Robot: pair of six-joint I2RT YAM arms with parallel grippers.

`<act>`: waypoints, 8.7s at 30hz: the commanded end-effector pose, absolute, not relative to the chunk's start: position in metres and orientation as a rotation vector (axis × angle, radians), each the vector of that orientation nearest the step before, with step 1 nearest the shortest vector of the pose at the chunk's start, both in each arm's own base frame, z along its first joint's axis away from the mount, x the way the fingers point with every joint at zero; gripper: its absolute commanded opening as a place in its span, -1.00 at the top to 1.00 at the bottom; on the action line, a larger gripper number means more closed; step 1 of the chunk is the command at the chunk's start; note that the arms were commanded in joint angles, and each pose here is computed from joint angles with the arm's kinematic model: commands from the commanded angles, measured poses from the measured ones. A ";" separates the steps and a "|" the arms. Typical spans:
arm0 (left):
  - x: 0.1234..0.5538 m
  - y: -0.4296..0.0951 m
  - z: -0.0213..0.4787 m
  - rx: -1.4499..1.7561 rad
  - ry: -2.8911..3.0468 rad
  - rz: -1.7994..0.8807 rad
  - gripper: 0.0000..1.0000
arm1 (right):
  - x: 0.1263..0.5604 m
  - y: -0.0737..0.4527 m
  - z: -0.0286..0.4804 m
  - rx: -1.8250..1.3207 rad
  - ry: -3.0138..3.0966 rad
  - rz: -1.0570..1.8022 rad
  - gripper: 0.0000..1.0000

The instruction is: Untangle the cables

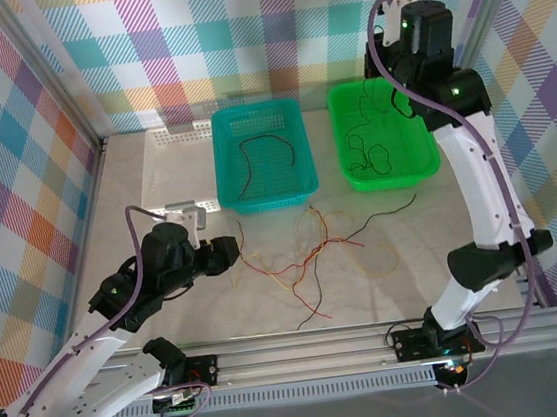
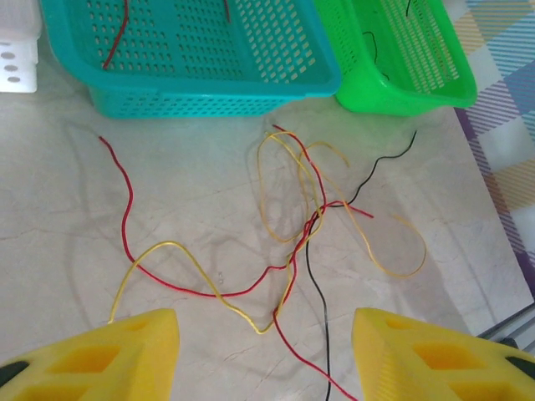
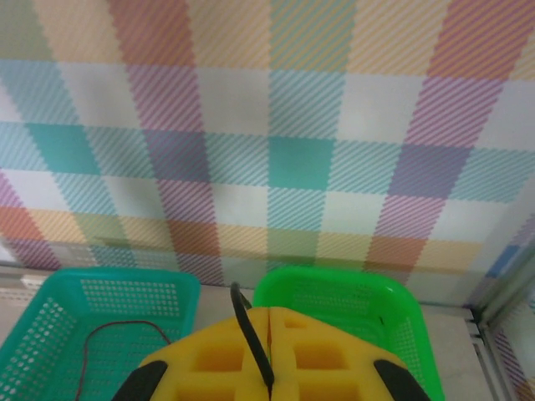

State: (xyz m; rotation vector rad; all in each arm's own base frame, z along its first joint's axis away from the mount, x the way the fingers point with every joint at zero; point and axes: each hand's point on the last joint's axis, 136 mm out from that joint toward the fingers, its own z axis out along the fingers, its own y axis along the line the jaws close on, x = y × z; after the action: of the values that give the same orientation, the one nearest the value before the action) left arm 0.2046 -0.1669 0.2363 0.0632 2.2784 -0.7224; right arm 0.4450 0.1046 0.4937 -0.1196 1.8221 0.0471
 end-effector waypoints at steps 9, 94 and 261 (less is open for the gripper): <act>0.186 -0.149 0.196 0.002 2.347 -0.684 -0.13 | 0.492 0.055 0.452 0.082 1.901 -0.078 1.00; 0.203 -0.250 0.070 0.090 2.730 -0.533 -0.04 | 0.211 0.173 0.125 -0.194 2.636 0.521 -0.30; 0.226 -0.229 0.343 0.280 2.049 -0.624 1.00 | 0.203 0.288 0.215 -0.662 1.987 0.993 -0.58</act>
State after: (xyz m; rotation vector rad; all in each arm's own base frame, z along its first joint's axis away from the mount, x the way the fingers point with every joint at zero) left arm 0.2225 -0.2290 0.3386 0.3199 2.0724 -0.6256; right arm 0.2103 0.2806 0.2075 -0.6088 2.0638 0.9184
